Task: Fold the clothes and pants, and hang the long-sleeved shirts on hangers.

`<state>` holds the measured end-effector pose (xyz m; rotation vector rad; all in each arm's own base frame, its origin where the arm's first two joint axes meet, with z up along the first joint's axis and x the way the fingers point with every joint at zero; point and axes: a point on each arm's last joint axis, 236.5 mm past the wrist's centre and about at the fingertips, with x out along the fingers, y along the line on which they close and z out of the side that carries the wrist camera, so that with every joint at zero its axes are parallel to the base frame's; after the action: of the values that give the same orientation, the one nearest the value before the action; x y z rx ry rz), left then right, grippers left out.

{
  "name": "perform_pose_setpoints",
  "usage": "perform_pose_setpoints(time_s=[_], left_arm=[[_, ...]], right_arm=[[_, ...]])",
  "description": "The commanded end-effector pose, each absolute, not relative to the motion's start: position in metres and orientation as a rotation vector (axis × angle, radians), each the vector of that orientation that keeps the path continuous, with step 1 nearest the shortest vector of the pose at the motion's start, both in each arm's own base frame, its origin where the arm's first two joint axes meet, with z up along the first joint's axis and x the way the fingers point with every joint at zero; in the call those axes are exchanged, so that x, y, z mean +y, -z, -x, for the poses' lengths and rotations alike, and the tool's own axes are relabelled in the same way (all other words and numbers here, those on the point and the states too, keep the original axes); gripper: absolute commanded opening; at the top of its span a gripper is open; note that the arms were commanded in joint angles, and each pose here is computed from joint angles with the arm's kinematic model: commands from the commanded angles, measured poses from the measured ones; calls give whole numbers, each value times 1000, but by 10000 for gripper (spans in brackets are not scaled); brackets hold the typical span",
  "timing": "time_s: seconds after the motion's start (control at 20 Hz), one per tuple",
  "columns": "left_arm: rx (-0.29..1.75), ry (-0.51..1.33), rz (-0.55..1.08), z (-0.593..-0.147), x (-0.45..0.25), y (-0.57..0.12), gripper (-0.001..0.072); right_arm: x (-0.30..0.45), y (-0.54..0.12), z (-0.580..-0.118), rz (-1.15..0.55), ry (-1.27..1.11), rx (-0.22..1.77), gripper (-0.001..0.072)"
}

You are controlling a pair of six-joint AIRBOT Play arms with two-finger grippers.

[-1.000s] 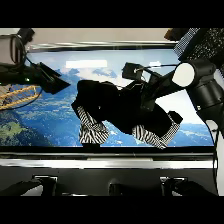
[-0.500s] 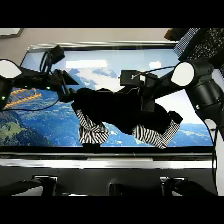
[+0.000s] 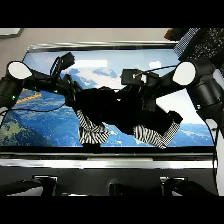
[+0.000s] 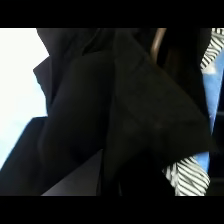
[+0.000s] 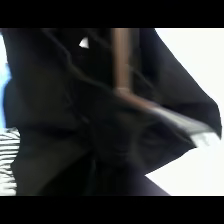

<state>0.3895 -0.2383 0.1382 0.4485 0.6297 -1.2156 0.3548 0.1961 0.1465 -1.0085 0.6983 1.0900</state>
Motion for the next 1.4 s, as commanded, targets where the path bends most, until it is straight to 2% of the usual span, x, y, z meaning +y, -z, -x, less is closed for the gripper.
perform_pose_setpoints(time_s=[0.0, 0.05, 0.25, 0.3, 0.4, 0.45, 0.55, 0.7, 0.85, 1.15, 1.35], left_arm=[[616, 1213, -455, -387, -233, -146, 19], [604, 1205, -458, -387, -231, -151, 19], [503, 1150, -487, -383, -228, -188, 18], [467, 1131, -496, -382, -227, -200, 18], [396, 1093, -513, -377, -225, -226, 18], [365, 1079, -522, -373, -223, -238, 18], [306, 1060, -541, -360, -221, -262, 18], [231, 1037, -567, -339, -217, -292, 18], [183, 1020, -579, -325, -214, -310, 18], [121, 1075, -498, -308, -228, -331, 18], [136, 1075, -472, -308, -228, -330, 18]], right_arm=[[173, -158, -367, 957, -913, 747, 338], [158, -167, -369, 908, -834, 770, 377], [69, -215, -362, 745, -574, 772, 404], [47, -229, -359, 674, -516, 745, 447], [10, -249, -355, 510, -429, 699, 591], [-3, -256, -356, 429, -410, 675, 638], [-20, -261, -359, 346, -413, 622, 637], [-21, -243, -359, 360, -480, 623, 636], [6, -232, -354, 336, -631, 607, 636], [38, -245, -379, 358, -848, 372, 636], [80, -222, -391, 413, -988, 358, 635]])
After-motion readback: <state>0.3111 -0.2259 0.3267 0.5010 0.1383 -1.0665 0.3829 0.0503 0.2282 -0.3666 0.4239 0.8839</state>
